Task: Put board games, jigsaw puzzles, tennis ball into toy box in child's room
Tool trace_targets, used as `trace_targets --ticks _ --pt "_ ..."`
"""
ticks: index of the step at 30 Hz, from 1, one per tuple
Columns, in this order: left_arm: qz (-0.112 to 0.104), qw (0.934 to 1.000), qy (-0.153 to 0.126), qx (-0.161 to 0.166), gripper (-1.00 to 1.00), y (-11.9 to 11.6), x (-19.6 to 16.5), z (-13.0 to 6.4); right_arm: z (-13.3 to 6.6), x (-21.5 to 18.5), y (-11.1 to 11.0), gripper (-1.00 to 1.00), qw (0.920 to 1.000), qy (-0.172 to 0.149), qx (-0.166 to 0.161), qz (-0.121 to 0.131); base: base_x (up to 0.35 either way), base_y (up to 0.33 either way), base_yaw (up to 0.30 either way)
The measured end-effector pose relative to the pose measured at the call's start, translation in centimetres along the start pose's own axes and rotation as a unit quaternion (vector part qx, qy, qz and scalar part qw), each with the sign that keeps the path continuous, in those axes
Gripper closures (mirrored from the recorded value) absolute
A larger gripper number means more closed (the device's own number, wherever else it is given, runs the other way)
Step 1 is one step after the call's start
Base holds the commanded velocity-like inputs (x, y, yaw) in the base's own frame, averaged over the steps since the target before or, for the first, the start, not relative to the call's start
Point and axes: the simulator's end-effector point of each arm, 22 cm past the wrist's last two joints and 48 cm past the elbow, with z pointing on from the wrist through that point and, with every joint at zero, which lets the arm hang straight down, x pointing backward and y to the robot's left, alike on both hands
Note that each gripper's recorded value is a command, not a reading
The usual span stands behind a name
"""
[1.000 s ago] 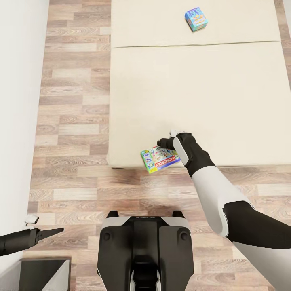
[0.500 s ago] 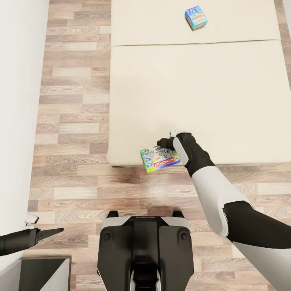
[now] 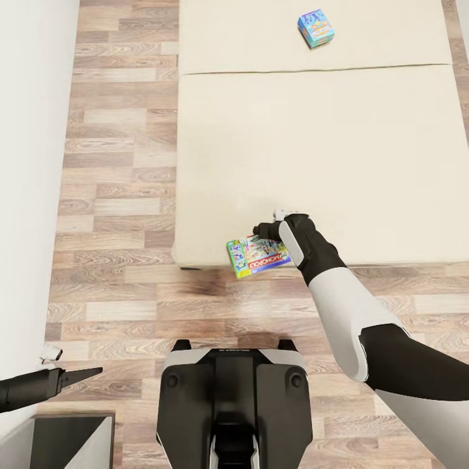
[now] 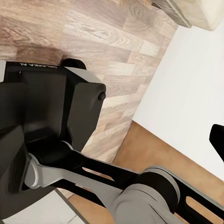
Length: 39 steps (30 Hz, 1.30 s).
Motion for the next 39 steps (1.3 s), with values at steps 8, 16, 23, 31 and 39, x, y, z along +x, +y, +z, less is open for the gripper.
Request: trace_targets --ticks 8,16,23,31,39 --pt "0.000 1.0000 0.000 0.000 -1.00 -0.01 0.03 0.05 0.01 0.01 0.00 -1.00 1.0000 0.000 0.000 0.000 -0.038 0.000 0.000" --pt "-0.001 1.0000 0.000 0.000 -1.00 -0.02 0.01 0.04 0.00 0.03 0.00 -1.00 1.0000 0.001 0.000 0.000 -0.006 0.000 0.000" --pt "-0.001 1.0000 0.000 0.001 -1.00 -0.02 0.02 0.04 0.01 0.07 0.00 -1.00 1.0000 0.001 0.000 0.000 0.000 0.000 0.000" --pt "-0.001 1.0000 0.000 0.000 -1.00 -0.01 0.01 0.05 0.03 0.09 0.00 -1.00 1.0000 0.002 0.000 0.000 -0.076 0.000 0.000" --pt "-0.001 1.0000 0.000 0.000 -1.00 -0.01 0.02 0.04 0.01 0.10 0.00 -1.00 1.0000 0.002 0.000 0.000 -0.029 0.000 0.000"
